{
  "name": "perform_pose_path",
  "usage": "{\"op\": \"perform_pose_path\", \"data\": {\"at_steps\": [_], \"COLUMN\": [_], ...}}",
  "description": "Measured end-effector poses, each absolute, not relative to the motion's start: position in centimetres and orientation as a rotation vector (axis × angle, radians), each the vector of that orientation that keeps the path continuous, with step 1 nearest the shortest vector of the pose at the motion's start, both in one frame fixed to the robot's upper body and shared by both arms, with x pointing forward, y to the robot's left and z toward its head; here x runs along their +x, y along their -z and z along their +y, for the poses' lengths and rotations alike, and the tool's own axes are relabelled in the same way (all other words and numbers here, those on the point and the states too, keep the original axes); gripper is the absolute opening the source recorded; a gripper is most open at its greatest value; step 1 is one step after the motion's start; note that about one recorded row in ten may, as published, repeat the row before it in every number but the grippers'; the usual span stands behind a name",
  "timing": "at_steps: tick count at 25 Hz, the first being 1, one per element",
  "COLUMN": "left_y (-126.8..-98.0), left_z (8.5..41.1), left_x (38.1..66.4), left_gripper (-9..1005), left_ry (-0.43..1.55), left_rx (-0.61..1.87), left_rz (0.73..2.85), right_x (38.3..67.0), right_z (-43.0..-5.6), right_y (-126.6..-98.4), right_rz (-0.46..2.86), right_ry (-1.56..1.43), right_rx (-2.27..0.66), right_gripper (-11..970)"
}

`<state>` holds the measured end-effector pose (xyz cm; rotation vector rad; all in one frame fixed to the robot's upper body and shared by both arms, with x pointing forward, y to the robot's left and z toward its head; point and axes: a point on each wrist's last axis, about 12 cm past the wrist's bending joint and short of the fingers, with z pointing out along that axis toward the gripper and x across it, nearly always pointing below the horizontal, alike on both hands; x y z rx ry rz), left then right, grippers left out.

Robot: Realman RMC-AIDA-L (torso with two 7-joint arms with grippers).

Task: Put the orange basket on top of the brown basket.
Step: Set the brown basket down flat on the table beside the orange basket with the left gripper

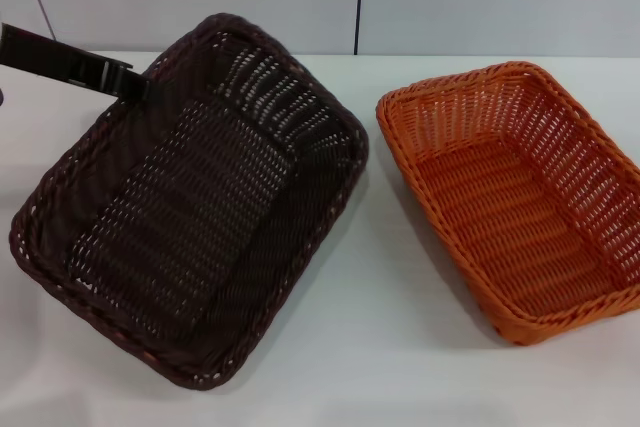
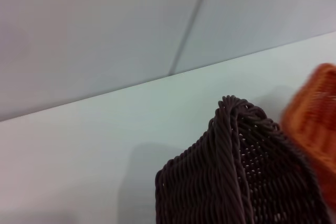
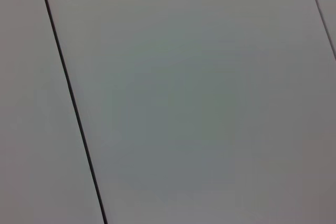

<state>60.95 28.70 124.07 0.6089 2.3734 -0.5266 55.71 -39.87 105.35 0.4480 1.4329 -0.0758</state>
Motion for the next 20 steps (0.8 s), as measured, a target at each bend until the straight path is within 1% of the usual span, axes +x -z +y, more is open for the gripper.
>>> {"op": "perform_pose_path", "data": {"at_steps": [4,5,8,12,20], "left_y": [-124.3,-124.4,-124.6,-124.3,-123.0], "left_z": [29.0,29.0,29.1,29.1,26.4], "left_x": [61.1,61.3,61.6,62.2,63.5], "left_gripper": [207,207,206,206,206], "left_ry": [0.588,0.634,0.691,0.774,0.874], "left_rx": [0.641,0.661,0.694,0.745,0.864], "left_rz": [2.358,2.348,2.331,2.336,2.336], "right_x": [56.0,56.1,56.1,56.1,56.0], "right_z": [-39.9,-39.9,-40.0,-40.0,-40.1], "right_y": [-105.4,-105.4,-105.5,-105.5,-105.4], "right_rz": [1.443,1.446,1.448,1.449,1.451], "right_ry": [0.076,0.077,0.078,0.08,0.084], "right_rx": [0.45,0.451,0.45,0.45,0.451], "right_gripper": [789,789,790,790,790]}}
